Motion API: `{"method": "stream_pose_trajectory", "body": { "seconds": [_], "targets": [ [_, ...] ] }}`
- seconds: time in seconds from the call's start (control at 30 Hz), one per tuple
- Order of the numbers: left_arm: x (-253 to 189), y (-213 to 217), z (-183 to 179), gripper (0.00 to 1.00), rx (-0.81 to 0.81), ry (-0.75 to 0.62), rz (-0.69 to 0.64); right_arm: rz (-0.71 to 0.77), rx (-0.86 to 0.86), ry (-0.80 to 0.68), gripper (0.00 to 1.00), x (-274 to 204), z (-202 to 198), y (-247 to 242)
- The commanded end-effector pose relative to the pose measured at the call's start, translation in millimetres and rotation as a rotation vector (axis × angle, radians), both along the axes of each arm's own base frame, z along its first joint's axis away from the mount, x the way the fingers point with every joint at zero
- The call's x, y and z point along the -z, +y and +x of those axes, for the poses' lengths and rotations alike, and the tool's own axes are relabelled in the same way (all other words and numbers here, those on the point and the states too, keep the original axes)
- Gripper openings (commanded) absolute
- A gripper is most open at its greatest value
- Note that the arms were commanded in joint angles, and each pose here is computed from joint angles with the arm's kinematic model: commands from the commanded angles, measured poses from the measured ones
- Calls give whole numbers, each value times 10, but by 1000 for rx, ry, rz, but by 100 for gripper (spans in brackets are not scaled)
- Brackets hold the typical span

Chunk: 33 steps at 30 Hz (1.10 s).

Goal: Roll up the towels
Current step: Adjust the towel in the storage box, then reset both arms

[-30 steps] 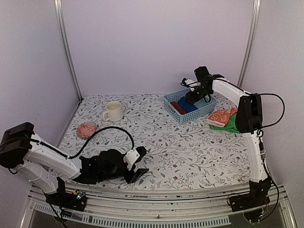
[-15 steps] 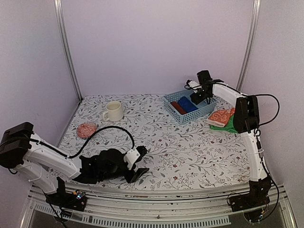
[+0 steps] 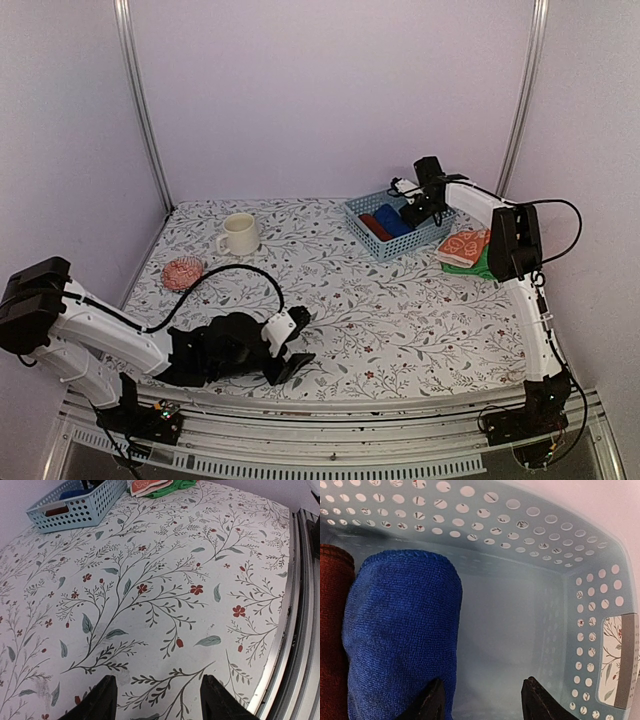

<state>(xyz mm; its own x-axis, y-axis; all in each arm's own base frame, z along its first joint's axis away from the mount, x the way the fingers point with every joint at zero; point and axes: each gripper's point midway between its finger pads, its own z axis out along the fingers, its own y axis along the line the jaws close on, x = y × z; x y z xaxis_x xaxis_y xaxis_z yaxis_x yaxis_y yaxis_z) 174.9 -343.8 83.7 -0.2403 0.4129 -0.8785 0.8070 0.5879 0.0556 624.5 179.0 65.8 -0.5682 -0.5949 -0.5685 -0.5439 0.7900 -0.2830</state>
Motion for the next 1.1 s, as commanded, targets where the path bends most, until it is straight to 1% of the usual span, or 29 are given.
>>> {"method": "stream_pose_trajectory", "body": {
  "seconds": [0.0,0.2,0.4,0.53,0.63,0.77,0.8,0.83,0.93,1.07],
  "targets": [
    [-50,-95,-6,58,11,-2,-16,50,-70,53,55,-6,-176,230],
    [-43,-106,-14,58,14,1,-18,53,-89,65,55,-12,-249,346],
    [-27,-95,-17,58,10,6,-14,0,-28,41,56,-11,-183,204],
    [-35,-62,14,59,-19,11,-13,13,4,34,57,-108,-157,84],
    [-63,-39,65,61,-56,15,-8,53,7,7,58,-374,-169,35],
    [-150,1,178,66,-115,4,3,94,-12,-30,59,-744,-249,37],
    [-218,-1,228,67,-133,0,-4,99,-16,-25,60,-772,-276,38],
    [-288,3,284,67,-152,-4,-2,112,-24,-49,60,-993,-322,45],
    [-563,36,480,68,-216,-28,7,155,-35,-57,62,-1303,-483,30],
    [-955,243,850,72,-350,-56,13,297,-82,-83,64,-1785,-855,-16]
  ]
}}
